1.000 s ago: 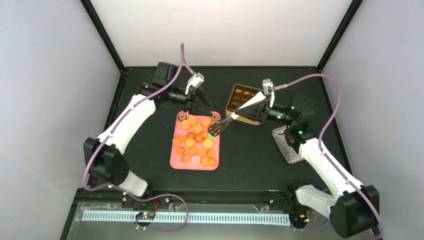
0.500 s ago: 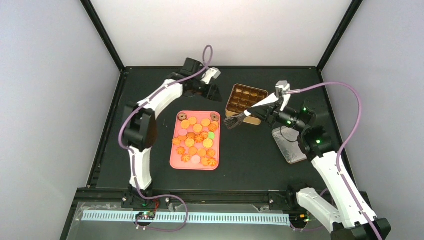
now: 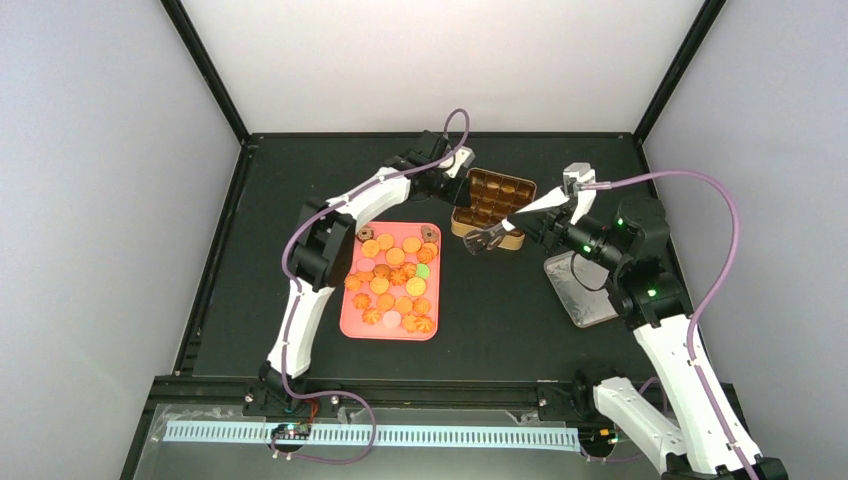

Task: Pack the cookies
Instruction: Move the packing box to the center of the board.

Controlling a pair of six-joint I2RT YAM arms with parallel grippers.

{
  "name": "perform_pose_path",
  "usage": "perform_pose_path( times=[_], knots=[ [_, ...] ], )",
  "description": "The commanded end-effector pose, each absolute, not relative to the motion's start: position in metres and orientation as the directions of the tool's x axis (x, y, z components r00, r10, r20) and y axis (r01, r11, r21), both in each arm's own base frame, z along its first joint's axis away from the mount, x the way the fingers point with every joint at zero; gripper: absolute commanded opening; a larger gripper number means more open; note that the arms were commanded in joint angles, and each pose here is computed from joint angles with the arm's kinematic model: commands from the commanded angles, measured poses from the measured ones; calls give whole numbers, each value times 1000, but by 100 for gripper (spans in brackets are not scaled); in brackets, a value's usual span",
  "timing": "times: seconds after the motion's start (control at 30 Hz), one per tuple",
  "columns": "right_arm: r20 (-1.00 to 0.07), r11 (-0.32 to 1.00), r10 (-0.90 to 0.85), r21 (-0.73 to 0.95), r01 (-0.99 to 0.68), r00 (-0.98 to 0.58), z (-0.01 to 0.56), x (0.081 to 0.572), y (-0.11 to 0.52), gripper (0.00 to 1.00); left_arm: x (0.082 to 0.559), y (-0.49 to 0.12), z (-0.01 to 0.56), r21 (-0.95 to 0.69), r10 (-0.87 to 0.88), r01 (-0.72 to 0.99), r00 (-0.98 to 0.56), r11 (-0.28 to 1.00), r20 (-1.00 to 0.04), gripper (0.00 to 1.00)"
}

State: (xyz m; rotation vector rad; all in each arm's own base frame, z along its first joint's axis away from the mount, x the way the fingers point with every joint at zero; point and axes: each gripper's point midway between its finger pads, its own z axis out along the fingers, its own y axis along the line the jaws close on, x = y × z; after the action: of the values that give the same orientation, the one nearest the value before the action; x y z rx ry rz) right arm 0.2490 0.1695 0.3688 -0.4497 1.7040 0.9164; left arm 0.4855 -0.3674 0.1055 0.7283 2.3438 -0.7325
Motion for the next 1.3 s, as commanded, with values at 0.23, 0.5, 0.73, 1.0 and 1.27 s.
perform_pose_path(
  times=[0.23,0.5,0.73,1.0,1.27],
  knots=[
    [-950,661,147,302,-687,-276,392,243,160,35,502,-367,89,-289,269,559,-711,778,-649,37],
    [-950,666,145,300,-682,-276,395,243,159,34,463,-362,72,-293,284,544,-739,786,-611,22],
    [-947,669,147,308,-676,-286,392,245,159,34,413,-354,69,-294,301,537,-759,791,-578,23],
    [-942,672,146,319,-668,-303,383,248,160,34,331,-352,55,-351,371,562,-794,749,-481,28],
    [-946,674,149,311,-671,-288,390,244,158,34,314,-340,69,-354,399,577,-792,736,-462,51]
  ],
)
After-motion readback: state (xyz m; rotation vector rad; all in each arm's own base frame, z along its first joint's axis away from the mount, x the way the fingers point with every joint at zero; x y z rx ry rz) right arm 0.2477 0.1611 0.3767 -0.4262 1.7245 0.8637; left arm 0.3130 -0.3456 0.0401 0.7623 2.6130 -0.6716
